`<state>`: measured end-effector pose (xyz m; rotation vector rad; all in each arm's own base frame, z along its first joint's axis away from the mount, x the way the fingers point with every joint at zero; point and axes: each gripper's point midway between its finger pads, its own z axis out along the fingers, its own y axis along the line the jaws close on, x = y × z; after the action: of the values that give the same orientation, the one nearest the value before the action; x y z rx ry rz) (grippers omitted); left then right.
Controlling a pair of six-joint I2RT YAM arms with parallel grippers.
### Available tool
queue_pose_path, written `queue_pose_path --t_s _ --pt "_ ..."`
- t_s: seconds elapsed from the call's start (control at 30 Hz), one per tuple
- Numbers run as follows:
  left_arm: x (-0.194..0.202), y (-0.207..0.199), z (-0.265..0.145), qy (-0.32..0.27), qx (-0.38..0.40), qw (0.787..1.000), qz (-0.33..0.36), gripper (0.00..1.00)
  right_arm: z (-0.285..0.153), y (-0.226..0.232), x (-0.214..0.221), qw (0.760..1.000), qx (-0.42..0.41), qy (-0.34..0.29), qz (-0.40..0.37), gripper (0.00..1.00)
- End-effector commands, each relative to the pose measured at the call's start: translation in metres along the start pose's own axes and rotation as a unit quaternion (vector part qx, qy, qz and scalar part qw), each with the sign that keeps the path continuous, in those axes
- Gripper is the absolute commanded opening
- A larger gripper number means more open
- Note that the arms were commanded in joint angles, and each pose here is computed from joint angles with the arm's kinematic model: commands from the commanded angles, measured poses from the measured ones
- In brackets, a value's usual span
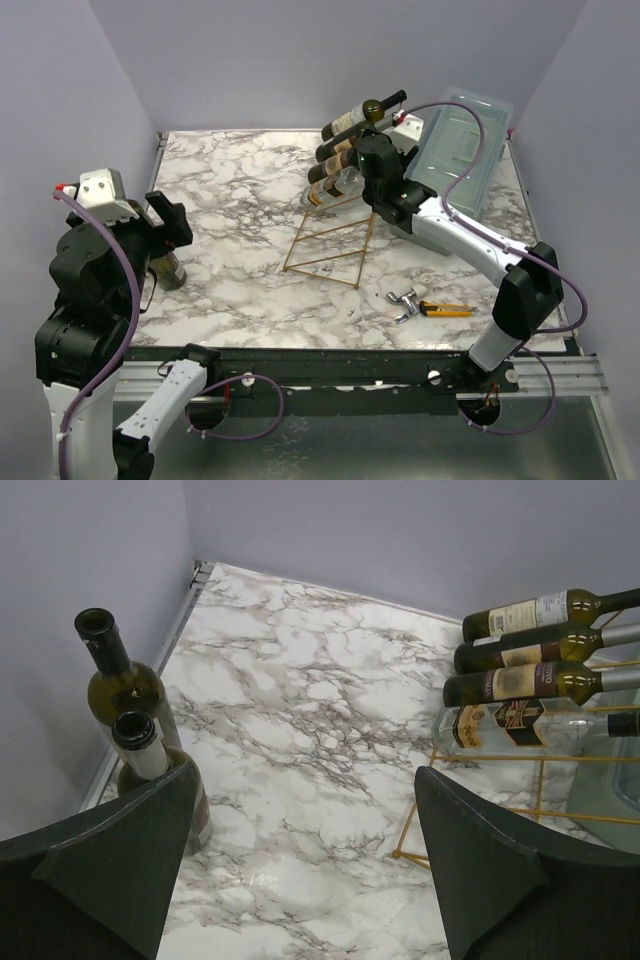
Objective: Put the wine bottle on the wine rack
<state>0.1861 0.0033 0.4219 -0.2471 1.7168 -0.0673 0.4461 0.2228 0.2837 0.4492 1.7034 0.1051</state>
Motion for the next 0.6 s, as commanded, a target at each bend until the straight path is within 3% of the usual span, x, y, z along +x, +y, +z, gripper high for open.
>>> queue_pose_path --t_s 0.0,0.17,0.27,0.47,0.57 --pt "0.004 -0.002 0.003 0.012 -0.001 1.0 -0.01 0.91 -0.014 0.005 -0.032 0.999 -0.026 -0.021 0.0 0.73" --pt "0.011 -0.001 0.011 0.028 -0.015 0.999 -0.011 0.92 -0.036 0.026 -0.029 0.99 -0.131 0.019 -0.045 0.76" --pt "0.02 0.01 0.021 0.055 -0.063 0.996 -0.011 0.92 -0.059 0.042 -0.022 0.975 -0.21 0.058 -0.055 0.76" --pt "0.039 0.057 0.04 0.112 -0.24 0.964 0.035 0.99 -0.121 0.074 0.006 0.908 -0.389 0.15 -0.041 0.8" --pt "0.036 0.061 0.043 0.109 -0.265 0.957 0.033 0.99 -0.152 0.077 0.018 0.872 -0.453 0.181 -0.029 0.81"
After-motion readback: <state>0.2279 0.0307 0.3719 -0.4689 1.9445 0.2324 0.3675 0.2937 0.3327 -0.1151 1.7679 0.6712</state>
